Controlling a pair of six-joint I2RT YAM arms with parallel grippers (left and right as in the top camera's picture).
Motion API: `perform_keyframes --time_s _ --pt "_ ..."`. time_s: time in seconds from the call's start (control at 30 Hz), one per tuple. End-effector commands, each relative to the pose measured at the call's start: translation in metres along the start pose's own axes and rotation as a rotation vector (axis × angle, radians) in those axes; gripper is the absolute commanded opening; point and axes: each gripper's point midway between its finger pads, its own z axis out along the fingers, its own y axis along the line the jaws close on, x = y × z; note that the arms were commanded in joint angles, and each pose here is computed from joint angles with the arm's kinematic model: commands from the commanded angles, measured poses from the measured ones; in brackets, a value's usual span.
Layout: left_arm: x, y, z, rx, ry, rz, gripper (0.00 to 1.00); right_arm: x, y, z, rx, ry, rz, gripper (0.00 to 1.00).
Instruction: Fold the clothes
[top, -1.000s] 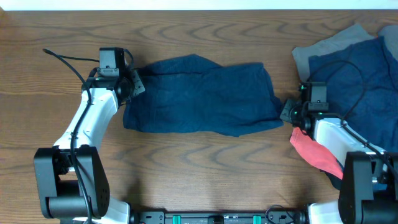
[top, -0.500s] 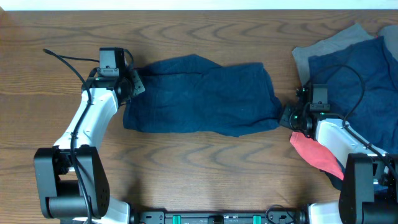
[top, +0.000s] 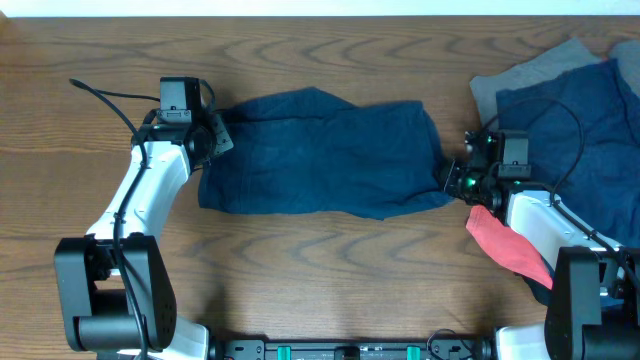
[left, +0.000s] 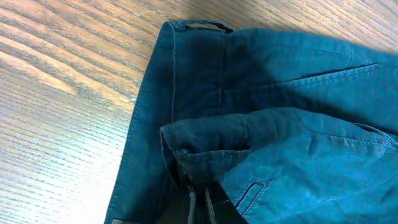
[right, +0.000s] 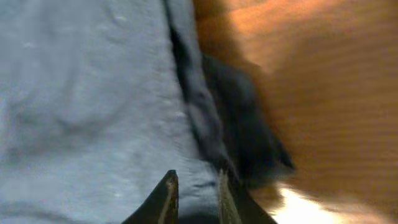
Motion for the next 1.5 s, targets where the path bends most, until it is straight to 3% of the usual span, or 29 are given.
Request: perform_keyframes --time_s 0.0,0.17,0.27,0.47,1.0,1.47 --pt "-0.005 -0.001 -0.008 0.008 -0.018 -0.015 0.07 -0.011 -0.013 -0.004 0.09 -0.055 -0.015 0.23" --pt "-0.004 -0.001 -0.008 0.007 -0.016 -0.016 0.06 -0.037 -0.017 -0.015 0.087 -0.157 0.008 0.2" --pt "-0.004 -0.001 -0.008 0.007 -0.016 -0.016 0.06 -0.047 -0.028 -0.023 0.116 -0.201 0.06 0.13" --pt "-0.004 -0.001 -0.008 0.007 -0.016 -0.016 0.07 -0.029 -0.051 -0.019 0.23 -0.137 0.078 0.01" --pt "-0.003 0.0 -0.008 0.006 -0.012 -0.016 0.06 -0.005 -0.026 0.003 0.154 -0.033 -0.052 0.01" --pt "-0.001 0.001 -0.008 0.001 -0.002 -0.016 0.07 0.009 -0.039 0.033 0.165 0.025 -0.043 0.01"
